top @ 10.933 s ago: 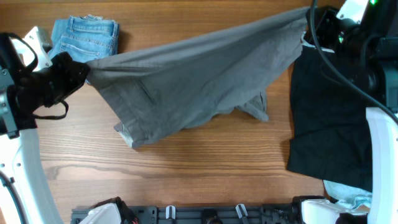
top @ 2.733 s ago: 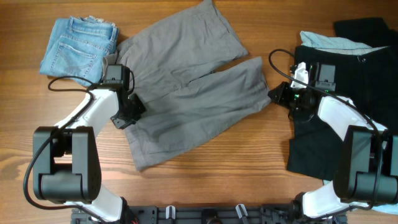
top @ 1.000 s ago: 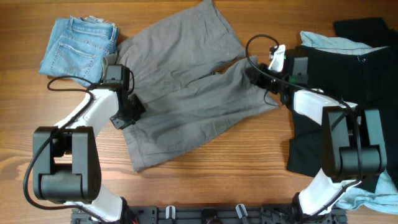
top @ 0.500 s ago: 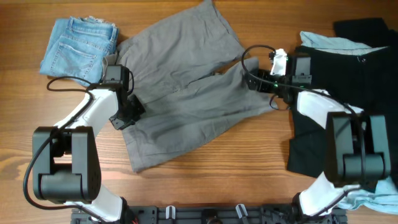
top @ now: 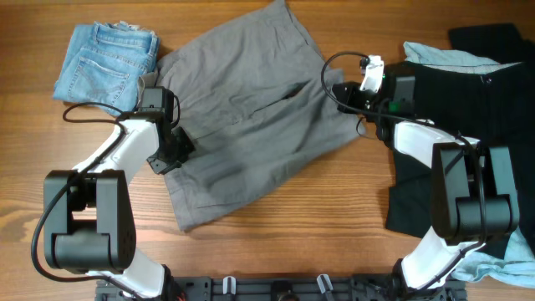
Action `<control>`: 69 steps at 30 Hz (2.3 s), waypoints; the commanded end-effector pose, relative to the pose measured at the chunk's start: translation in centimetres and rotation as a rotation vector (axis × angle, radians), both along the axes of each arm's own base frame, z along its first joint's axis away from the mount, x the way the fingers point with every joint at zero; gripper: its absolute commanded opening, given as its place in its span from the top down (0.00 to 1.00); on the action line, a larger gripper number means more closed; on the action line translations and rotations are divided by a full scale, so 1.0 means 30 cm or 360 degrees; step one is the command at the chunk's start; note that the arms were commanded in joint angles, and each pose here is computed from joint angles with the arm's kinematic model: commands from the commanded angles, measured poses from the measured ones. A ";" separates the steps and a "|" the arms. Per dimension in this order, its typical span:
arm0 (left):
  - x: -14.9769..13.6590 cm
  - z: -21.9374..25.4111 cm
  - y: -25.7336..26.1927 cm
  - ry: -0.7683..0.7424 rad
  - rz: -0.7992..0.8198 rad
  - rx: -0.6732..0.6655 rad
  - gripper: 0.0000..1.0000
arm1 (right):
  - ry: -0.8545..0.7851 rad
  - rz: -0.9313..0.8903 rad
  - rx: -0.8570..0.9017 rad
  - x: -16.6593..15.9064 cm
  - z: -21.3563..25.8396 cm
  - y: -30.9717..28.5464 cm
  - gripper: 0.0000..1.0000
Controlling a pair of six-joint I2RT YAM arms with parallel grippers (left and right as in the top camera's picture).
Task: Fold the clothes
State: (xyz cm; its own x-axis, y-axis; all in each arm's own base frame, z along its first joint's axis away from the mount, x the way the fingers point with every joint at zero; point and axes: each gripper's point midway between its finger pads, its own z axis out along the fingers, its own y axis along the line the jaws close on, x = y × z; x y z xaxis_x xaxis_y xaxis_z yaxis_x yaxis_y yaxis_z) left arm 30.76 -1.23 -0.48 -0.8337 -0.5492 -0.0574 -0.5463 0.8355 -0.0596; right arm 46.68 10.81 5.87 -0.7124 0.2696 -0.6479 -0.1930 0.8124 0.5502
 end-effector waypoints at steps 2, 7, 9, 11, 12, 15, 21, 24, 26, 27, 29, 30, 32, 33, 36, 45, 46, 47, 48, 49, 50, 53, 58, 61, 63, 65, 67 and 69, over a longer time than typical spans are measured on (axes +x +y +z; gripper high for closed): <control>-0.070 -0.060 0.051 0.0136 0.0045 0.0095 0.92 | -0.0006 -0.0158 0.0084 0.042 0.050 -0.019 0.95; -0.069 -0.060 0.051 0.0134 0.0045 0.0095 0.92 | 0.0150 -0.0141 0.0079 -0.006 -0.009 -0.016 0.73; -0.069 -0.060 0.051 0.0134 0.0045 0.0095 0.92 | 0.0220 -0.0054 0.0083 -0.045 -0.033 -0.002 0.65; -0.069 -0.060 0.051 0.0134 0.0045 0.0095 0.92 | 0.0283 0.0016 0.0024 -0.086 -0.069 0.000 0.62; -0.069 -0.060 0.051 0.0134 0.0045 0.0095 0.92 | 0.0333 0.0027 0.0008 -0.107 -0.088 -0.001 0.80; -0.069 -0.060 0.051 0.0134 0.0045 0.0095 0.92 | 0.0477 0.0048 -0.0016 -0.166 -0.134 -0.004 0.96; -0.069 -0.060 0.051 0.0135 0.0045 0.0095 0.92 | 0.0393 0.0196 0.0115 -0.186 -0.022 0.039 0.63; -0.069 -0.060 0.051 0.0134 0.0045 0.0095 0.92 | 0.0260 0.0157 -0.0048 -0.170 0.043 -0.028 0.63; -0.069 -0.060 0.051 0.0134 0.0044 0.0095 0.92 | 0.0228 0.0178 -0.0130 -0.196 0.080 -0.063 0.64; -0.068 -0.060 0.051 0.0134 0.0044 0.0095 0.91 | 0.0253 0.0183 -0.0145 -0.213 0.079 -0.069 0.61; -0.066 -0.060 0.051 0.0128 0.0044 0.0095 0.91 | 0.0364 0.0216 -0.0184 -0.267 0.044 -0.071 0.54; -0.065 -0.060 0.051 0.0126 0.0044 0.0095 0.91 | 0.0457 0.0195 -0.0228 -0.296 0.007 -0.088 0.53; -0.063 -0.060 0.051 0.0124 0.0044 0.0094 0.91 | 0.0521 0.0171 -0.0262 -0.310 -0.027 -0.103 0.52; -0.063 -0.060 0.051 0.0124 0.0044 0.0094 0.92 | 0.0525 0.0170 -0.0260 -0.309 -0.031 -0.103 0.52; -0.060 -0.060 0.051 0.0117 0.0045 0.0094 0.92 | 0.0593 0.0209 -0.0287 -0.340 -0.067 -0.092 0.51; -0.054 -0.060 0.051 0.0105 0.0046 0.0094 0.91 | 0.0467 0.0313 -0.0359 -0.316 -0.055 -0.048 0.89; -0.054 -0.060 0.051 0.0105 0.0046 0.0094 0.91 | 0.0452 0.0339 -0.0330 -0.316 -0.046 -0.029 0.96; -0.054 -0.060 0.051 0.0105 0.0046 0.0094 0.91 | 0.0418 0.0371 -0.0275 -0.309 -0.029 -0.008 0.96; -0.054 -0.060 0.051 0.0105 0.0046 0.0094 0.91 | 0.0387 0.0388 -0.0225 -0.301 -0.013 0.007 0.96; -0.054 -0.060 0.051 0.0105 0.0046 0.0094 0.91 | 0.0359 0.0362 -0.0179 -0.281 0.005 0.015 0.95; -0.054 -0.060 0.051 0.0106 0.0046 0.0094 0.91 | 0.0343 0.0325 -0.0151 -0.262 0.017 0.015 0.96; -0.054 -0.060 0.051 0.0106 0.0046 0.0093 0.91 | 0.0234 0.0213 -0.0073 -0.188 0.069 0.015 0.96; -0.054 -0.060 0.051 0.0106 0.0046 0.0093 0.91 | 0.0138 -0.0008 -0.0112 -0.105 0.099 -0.039 0.96; -0.054 -0.060 0.050 0.0106 0.0046 0.0092 0.91 | 0.0176 -0.0089 -0.0190 -0.102 0.068 -0.075 0.96; -0.054 -0.060 0.044 0.0106 0.0045 0.0075 0.91 | 0.0198 -0.0094 -0.0197 -0.102 0.046 -0.078 0.92; -0.056 -0.060 0.036 0.0111 0.0044 0.0052 0.91 | 0.0231 -0.0092 -0.0200 -0.105 0.018 -0.079 0.79; -0.064 -0.060 0.036 0.0126 0.0043 0.0053 0.91 | 0.0257 -0.0098 -0.0208 -0.107 -0.006 -0.082 0.82; -0.077 -0.060 0.036 0.0151 0.0033 0.0054 0.91 | 0.0287 -0.0121 -0.0234 -0.108 -0.035 -0.094 0.89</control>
